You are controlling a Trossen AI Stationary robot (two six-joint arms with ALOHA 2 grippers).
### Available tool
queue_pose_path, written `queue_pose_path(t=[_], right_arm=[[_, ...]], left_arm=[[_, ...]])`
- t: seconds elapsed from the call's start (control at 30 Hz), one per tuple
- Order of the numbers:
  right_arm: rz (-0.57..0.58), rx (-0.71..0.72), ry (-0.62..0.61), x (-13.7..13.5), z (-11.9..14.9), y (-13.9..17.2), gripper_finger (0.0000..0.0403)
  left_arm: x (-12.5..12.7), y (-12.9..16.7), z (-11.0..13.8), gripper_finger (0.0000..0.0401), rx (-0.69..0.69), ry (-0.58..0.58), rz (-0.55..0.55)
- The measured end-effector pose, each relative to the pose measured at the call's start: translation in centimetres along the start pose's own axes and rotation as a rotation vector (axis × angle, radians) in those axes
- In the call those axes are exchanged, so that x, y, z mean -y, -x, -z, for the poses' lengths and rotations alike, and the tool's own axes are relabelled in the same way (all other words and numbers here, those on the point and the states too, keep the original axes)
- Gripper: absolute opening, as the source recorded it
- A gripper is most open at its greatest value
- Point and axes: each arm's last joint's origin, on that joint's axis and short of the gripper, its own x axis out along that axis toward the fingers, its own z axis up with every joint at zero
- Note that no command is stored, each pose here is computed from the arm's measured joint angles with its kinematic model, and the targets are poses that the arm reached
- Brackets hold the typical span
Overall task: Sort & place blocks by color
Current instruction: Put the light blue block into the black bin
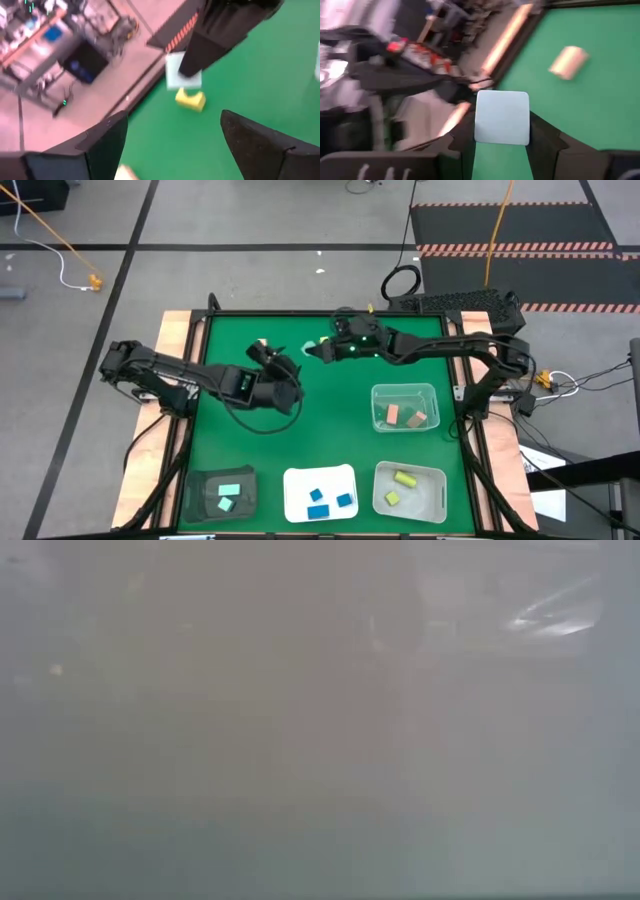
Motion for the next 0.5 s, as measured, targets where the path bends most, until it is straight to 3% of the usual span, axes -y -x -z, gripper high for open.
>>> queue_pose_path(t=[0.2,0.5], right_arm=[[-0.182,-0.003,-0.018,-2.0,-0.1,0.3,0.0116],[-0.273,-0.010,-0.015,-3.3,0.6,0.3,0.0116]], left_arm=[[-0.1,-0.7,-2.0,0.0321,0.113,0.005,0.000],[-0.3,-0.9,-2.7,0.0321,0.148,-0.014,-0.008]])
